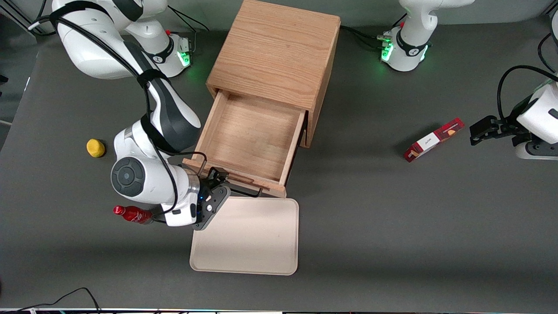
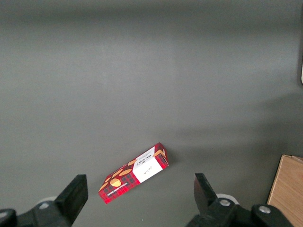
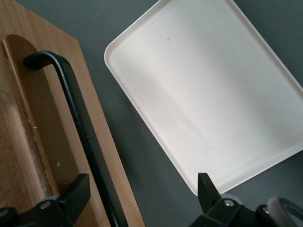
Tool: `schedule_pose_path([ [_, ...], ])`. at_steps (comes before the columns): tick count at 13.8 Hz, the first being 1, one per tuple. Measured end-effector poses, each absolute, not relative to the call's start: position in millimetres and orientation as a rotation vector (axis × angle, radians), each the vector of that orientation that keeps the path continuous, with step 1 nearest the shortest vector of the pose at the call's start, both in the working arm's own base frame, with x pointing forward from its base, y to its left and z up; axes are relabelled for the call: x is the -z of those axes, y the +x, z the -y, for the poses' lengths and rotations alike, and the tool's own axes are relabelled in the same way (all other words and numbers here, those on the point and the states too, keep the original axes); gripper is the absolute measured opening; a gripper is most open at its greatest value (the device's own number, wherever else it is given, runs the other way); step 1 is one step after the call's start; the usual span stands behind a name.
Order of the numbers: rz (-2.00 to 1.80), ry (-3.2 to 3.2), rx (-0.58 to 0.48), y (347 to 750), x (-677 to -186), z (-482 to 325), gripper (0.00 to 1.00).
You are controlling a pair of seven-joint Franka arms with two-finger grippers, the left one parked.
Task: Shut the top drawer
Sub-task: 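Bring the right gripper against the open drawer's front panel beside the handle, then push the drawer front with the right gripper into the cabinet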
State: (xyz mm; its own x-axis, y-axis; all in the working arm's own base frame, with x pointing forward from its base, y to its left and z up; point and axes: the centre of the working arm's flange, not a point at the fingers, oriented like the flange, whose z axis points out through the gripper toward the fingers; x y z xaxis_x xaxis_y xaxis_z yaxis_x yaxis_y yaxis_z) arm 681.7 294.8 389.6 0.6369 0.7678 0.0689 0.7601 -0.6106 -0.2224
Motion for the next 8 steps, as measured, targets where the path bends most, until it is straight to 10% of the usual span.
schedule_pose_path([
  [8, 1.306, -2.554, -0.153, 653.2, -368.3, -325.8, 1.0],
])
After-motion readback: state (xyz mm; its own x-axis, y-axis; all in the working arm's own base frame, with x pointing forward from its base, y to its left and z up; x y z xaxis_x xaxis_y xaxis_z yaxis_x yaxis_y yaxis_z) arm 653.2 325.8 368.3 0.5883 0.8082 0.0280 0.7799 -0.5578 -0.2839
